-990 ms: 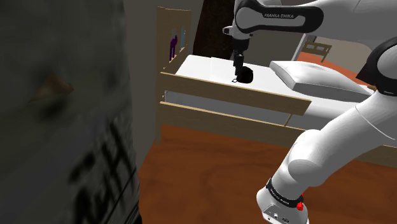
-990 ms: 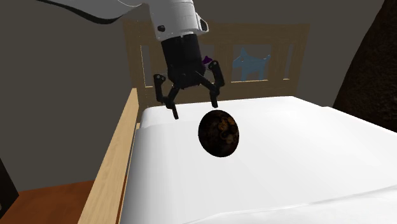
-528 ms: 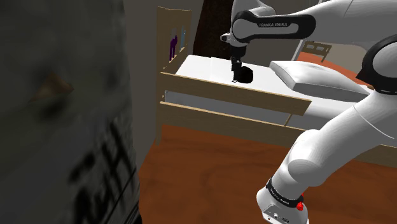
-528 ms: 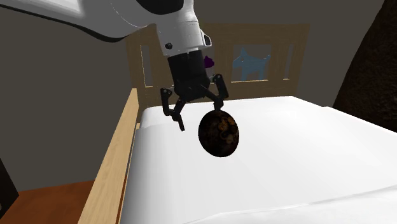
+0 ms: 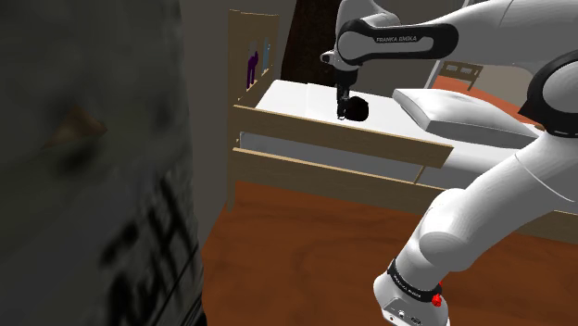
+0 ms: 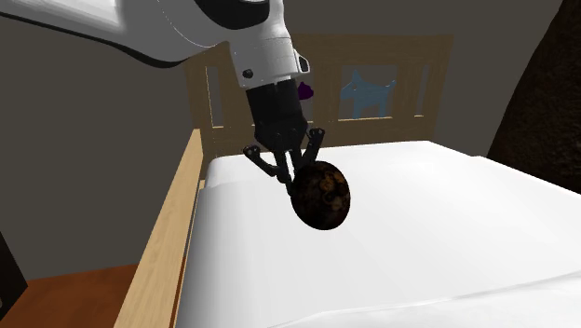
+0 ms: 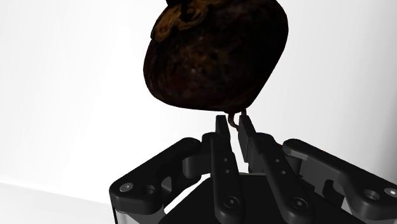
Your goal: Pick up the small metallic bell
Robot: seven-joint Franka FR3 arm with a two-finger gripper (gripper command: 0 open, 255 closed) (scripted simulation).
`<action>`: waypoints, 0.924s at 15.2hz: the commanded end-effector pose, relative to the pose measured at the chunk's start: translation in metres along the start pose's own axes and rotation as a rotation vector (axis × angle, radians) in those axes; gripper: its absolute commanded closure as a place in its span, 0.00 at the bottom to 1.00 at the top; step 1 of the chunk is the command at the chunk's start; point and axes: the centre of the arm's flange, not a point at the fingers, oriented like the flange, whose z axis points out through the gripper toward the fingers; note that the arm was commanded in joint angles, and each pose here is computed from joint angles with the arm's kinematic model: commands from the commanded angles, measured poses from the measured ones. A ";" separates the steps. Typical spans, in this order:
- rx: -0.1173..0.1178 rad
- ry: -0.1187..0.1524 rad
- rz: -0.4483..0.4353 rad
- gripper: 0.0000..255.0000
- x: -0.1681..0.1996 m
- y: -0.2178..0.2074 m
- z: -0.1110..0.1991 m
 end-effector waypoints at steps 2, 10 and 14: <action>0.000 0.000 0.000 1.00 0.000 0.000 0.000; 0.000 0.000 0.000 1.00 -0.006 0.005 -0.030; 0.000 0.000 0.000 1.00 -0.009 0.009 -0.051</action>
